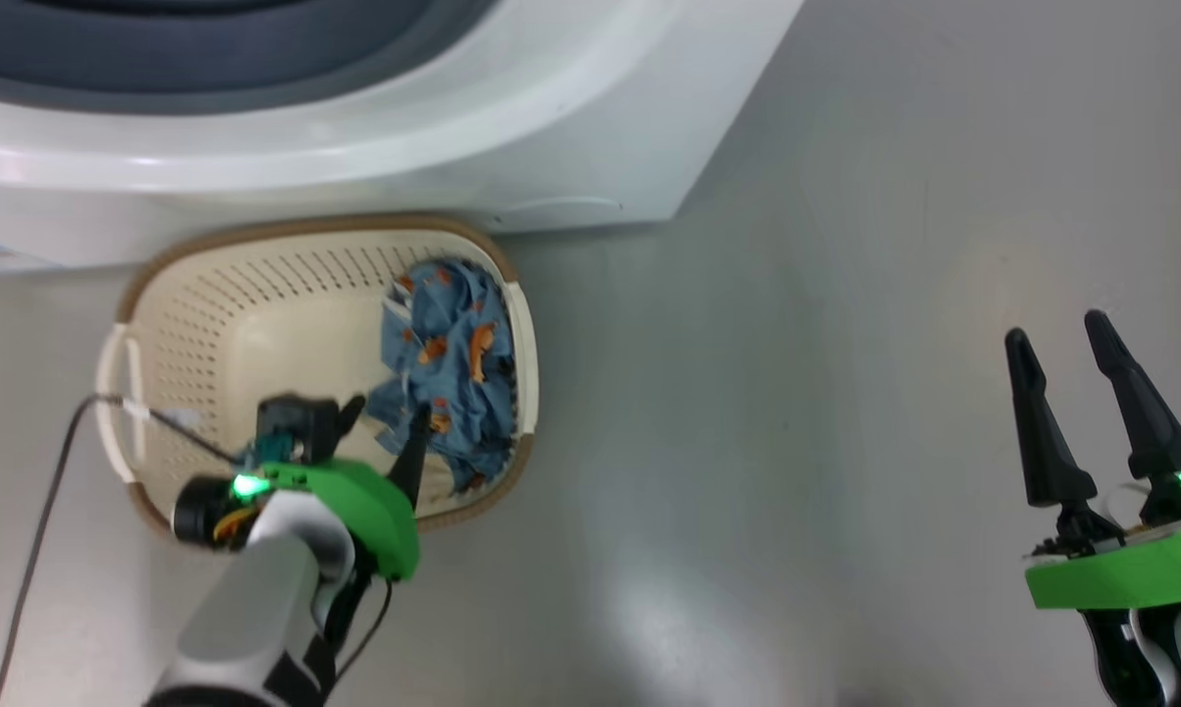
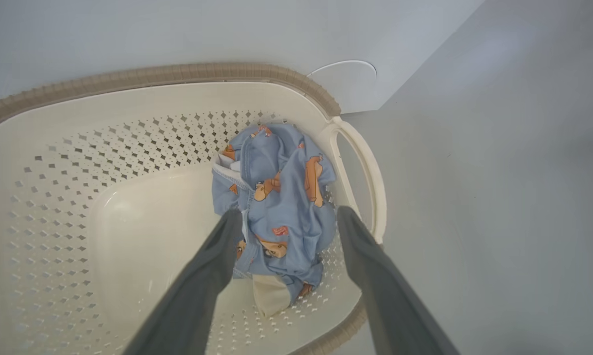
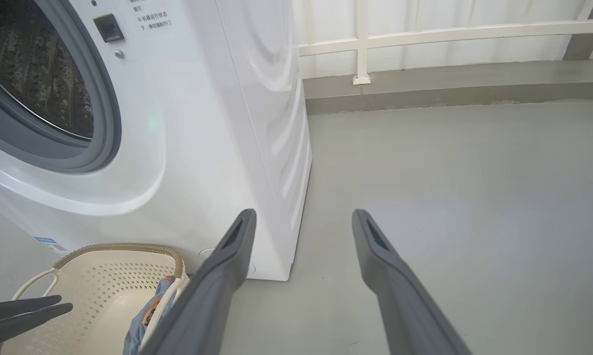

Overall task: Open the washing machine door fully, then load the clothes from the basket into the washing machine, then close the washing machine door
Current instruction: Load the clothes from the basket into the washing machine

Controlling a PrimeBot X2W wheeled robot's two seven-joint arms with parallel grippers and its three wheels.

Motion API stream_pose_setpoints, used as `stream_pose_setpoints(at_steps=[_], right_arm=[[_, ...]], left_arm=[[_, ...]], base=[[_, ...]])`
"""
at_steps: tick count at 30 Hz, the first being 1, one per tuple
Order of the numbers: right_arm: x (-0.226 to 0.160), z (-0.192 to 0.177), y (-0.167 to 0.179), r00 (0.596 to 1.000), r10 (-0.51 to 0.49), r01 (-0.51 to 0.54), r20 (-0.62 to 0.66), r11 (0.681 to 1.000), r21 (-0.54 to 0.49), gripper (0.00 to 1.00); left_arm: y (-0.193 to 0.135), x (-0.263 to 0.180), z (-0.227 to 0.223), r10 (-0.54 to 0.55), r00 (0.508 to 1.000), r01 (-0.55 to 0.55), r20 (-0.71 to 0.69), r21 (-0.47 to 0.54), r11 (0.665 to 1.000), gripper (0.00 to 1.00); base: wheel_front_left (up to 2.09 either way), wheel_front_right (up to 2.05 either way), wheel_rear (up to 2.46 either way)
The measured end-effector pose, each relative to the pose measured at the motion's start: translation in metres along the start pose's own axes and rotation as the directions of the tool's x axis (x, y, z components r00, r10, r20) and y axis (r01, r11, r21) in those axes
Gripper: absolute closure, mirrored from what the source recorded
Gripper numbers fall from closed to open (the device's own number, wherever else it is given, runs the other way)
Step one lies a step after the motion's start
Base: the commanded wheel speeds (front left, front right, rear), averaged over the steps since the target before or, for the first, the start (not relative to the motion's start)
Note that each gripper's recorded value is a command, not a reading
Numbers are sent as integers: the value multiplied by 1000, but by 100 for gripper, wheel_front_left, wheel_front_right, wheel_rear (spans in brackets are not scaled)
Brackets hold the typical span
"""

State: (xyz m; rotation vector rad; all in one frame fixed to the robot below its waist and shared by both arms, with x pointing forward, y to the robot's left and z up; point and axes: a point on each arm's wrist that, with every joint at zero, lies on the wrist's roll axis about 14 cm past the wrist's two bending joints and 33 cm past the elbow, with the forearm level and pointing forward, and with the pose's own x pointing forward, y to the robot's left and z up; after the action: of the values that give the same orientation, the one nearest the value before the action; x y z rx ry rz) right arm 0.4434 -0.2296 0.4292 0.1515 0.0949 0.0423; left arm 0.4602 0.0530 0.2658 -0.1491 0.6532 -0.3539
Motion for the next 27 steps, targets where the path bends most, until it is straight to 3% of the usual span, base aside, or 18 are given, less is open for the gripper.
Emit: stream_pose_setpoints(at_steps=[27], right_arm=[[21, -58, -25, 992, -49, 46, -120, 999, -28, 0]], left_arm=[[-17, 87, -54, -142, 973, 149, -182, 25, 989, 0]], base=[[0, 0, 0]])
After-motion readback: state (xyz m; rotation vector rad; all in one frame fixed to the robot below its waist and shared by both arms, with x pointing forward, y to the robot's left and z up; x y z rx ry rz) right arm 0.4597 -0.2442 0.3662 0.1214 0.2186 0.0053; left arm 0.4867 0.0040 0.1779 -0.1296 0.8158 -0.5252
